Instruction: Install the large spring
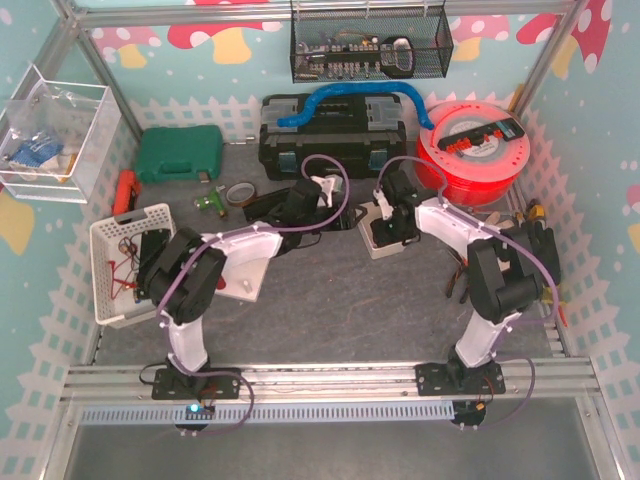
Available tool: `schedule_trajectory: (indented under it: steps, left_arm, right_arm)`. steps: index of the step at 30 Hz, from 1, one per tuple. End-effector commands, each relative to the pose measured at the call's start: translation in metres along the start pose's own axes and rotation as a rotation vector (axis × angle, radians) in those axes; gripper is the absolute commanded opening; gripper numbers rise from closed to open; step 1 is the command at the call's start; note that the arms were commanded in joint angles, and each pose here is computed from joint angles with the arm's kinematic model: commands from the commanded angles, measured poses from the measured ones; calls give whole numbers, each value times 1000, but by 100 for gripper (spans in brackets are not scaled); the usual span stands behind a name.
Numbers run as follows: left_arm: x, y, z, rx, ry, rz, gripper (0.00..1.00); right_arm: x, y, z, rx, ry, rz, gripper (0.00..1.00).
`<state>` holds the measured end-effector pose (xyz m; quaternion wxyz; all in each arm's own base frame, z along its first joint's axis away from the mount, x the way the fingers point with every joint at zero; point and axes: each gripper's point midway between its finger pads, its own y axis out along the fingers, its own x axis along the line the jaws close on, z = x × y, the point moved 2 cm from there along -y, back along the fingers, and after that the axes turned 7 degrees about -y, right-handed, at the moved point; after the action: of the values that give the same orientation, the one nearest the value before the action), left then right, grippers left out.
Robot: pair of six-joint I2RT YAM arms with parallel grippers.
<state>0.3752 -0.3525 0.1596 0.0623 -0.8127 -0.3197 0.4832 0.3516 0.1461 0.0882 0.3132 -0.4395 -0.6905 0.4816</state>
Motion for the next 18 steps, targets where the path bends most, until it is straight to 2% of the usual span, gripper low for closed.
schedule_trajectory:
  steps: [1, 6, 9, 12, 18]
  left_arm:
    - [-13, 21, -6, 9, -12, 86, 61]
    - [-5, 38, -2, 40, -24, 84, 55]
    - [2, 44, 3, 55, -28, 68, 52]
    - [9, 49, 7, 72, -31, 52, 50]
    - [21, 54, 16, 95, -38, 27, 48]
  right_arm:
    - [-1, 10, 7, 72, -19, -10, 61]
    - [1, 29, 4, 81, -14, -36, 60]
    - [-2, 42, 1, 67, 4, -21, 55]
    - [-6, 42, -8, -1, 28, -7, 46]
    - [-12, 25, -27, -175, 48, 30, 21]
